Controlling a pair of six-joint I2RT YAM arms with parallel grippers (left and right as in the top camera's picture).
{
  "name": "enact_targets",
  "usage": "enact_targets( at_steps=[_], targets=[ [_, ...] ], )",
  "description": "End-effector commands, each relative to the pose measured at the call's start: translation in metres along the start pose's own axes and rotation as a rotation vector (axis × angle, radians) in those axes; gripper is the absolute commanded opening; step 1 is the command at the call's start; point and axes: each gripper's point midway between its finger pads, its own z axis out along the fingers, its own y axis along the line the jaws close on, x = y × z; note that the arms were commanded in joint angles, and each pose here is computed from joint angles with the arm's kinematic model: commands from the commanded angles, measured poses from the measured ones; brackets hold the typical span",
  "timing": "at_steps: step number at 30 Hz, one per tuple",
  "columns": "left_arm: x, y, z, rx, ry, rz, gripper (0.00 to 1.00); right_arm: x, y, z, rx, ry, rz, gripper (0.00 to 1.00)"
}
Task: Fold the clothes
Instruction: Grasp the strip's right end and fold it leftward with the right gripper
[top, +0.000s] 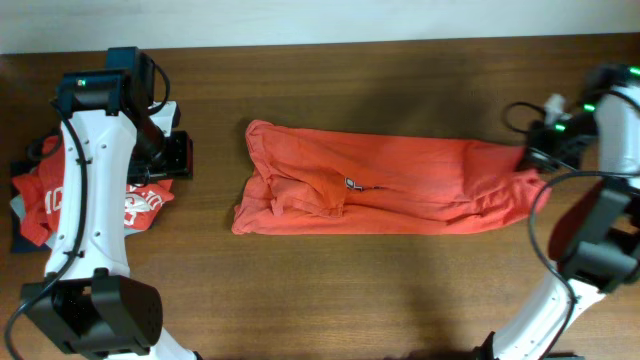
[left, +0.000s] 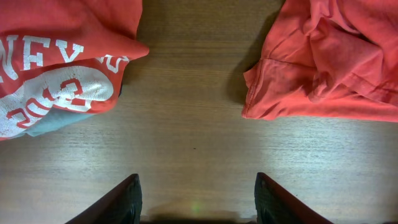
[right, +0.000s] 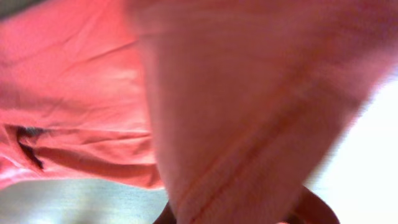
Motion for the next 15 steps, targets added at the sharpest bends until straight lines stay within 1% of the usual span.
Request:
enact_targets(
  at_steps=[1, 4, 5, 9, 10, 13, 15],
  targets=[
    [0.001, 0.001, -0.002, -0.006, -0.006, -0.006, 0.58, 0.007, 0.051, 0.016, 0.099, 0.031, -0.102, 0.04],
    [0.001, 0.001, -0.002, -0.006, -0.006, -0.006, 0.58, 0.014, 0.081, 0.027, 0.145, 0.042, -0.181, 0.04],
    [0.001, 0.001, -0.002, -0.006, -0.006, -0.006, 0.58, 0.019, 0.099, 0.033, 0.159, 0.046, -0.219, 0.04],
    [0.001, 0.001, -0.002, -0.006, -0.006, -0.006, 0.58, 0.031, 0.142, 0.047, 0.169, 0.045, -0.334, 0.05],
    [0.001, 0.001, -0.002, -0.007, -0.006, -0.006, 0.58, 0.034, 0.156, 0.052, 0.169, 0.037, -0.375, 0.06],
    [0.001, 0.001, -0.002, -0.006, -0.006, -0.006, 0.58, 0.04, 0.178, 0.059, 0.167, 0.022, -0.418, 0.08],
    [0.001, 0.001, -0.002, -0.006, -0.006, -0.006, 0.58, 0.044, 0.19, 0.063, 0.168, 0.015, -0.448, 0.13]
  ],
)
